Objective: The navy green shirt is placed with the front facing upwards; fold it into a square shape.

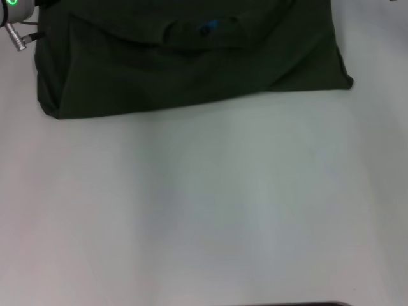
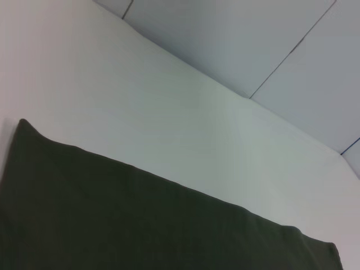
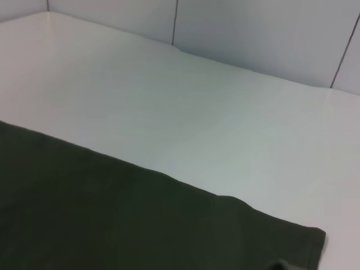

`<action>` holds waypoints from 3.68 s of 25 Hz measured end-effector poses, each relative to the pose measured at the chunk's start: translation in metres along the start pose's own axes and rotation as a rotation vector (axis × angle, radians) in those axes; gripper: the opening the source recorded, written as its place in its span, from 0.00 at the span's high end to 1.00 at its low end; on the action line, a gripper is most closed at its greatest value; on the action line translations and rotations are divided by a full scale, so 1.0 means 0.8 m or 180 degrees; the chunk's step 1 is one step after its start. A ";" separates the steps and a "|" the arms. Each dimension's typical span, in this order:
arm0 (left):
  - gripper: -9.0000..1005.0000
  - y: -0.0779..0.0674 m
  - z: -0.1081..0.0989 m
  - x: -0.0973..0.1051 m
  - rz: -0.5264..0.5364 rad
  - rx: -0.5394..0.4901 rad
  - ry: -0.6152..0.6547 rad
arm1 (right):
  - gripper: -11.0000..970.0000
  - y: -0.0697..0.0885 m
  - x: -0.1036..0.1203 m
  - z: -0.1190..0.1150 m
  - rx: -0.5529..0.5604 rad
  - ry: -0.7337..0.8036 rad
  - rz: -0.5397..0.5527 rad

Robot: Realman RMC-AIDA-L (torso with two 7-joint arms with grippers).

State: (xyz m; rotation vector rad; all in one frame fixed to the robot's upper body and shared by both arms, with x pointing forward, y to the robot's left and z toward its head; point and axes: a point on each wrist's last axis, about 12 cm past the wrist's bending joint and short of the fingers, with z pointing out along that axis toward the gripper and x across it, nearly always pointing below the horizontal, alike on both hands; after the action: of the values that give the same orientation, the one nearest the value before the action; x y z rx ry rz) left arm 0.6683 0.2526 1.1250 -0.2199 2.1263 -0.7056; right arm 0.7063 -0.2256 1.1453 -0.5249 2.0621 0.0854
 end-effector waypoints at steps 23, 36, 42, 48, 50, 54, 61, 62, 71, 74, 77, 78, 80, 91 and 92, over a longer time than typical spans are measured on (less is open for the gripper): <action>0.41 0.011 -0.024 -0.002 -0.0168 0.0284 0.0139 | 0.15 -0.029 0.000 -0.047 -0.0887 0.0600 0.0725; 0.41 0.059 -0.131 -0.020 -0.0816 0.1348 0.0346 | 0.06 -0.054 0.028 -0.134 -0.1989 0.0574 0.1539; 0.42 0.106 -0.152 0.002 -0.1285 0.1061 0.0474 | 0.04 -0.082 0.066 -0.153 -0.1878 0.0289 0.2191; 0.42 0.118 -0.144 0.020 -0.1399 0.0815 0.0751 | 0.05 -0.107 0.075 -0.167 -0.1717 0.0365 0.2464; 0.42 0.118 -0.140 0.025 -0.1372 0.0698 0.0872 | 0.05 -0.108 0.074 -0.167 -0.1709 0.0422 0.2453; 0.42 0.117 -0.134 0.035 -0.1331 0.0572 0.1045 | 0.05 -0.110 0.077 -0.167 -0.1642 0.0527 0.2417; 0.42 0.121 -0.130 0.041 -0.1255 0.0407 0.1138 | 0.05 -0.112 0.085 -0.168 -0.1575 0.0652 0.2421; 0.42 0.122 -0.127 0.042 -0.1204 0.0355 0.1112 | 0.05 -0.111 0.086 -0.168 -0.1584 0.0660 0.2419; 0.42 0.112 -0.098 0.054 -0.0741 0.0114 0.1134 | 0.05 -0.108 0.088 -0.166 -0.1608 0.0675 0.2430; 0.42 0.109 -0.092 0.055 -0.0663 0.0068 0.1153 | 0.05 -0.108 0.088 -0.167 -0.1609 0.0676 0.2428; 0.42 0.109 -0.088 0.055 -0.0620 0.0013 0.1136 | 0.05 -0.109 0.087 -0.167 -0.1602 0.0675 0.2426; 0.42 0.110 -0.087 0.055 -0.0605 -0.0007 0.1131 | 0.05 -0.110 0.087 -0.167 -0.1600 0.0675 0.2426; 0.42 0.110 -0.086 0.056 -0.0579 -0.0035 0.1132 | 0.05 -0.110 0.087 -0.168 -0.1596 0.0675 0.2426; 0.42 0.112 -0.081 0.062 -0.0479 -0.0179 0.1203 | 0.05 -0.112 0.088 -0.169 -0.1590 0.0671 0.2428; 0.42 0.111 -0.080 0.064 -0.0469 -0.0189 0.1230 | 0.05 -0.112 0.088 -0.169 -0.1590 0.0670 0.2430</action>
State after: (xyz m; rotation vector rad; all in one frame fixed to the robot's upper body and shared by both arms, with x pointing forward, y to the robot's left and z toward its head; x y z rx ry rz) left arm 0.5949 0.3318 1.0701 -0.2937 2.5207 -0.8233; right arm 0.6026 -0.3659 1.1713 -0.0027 2.3462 1.0491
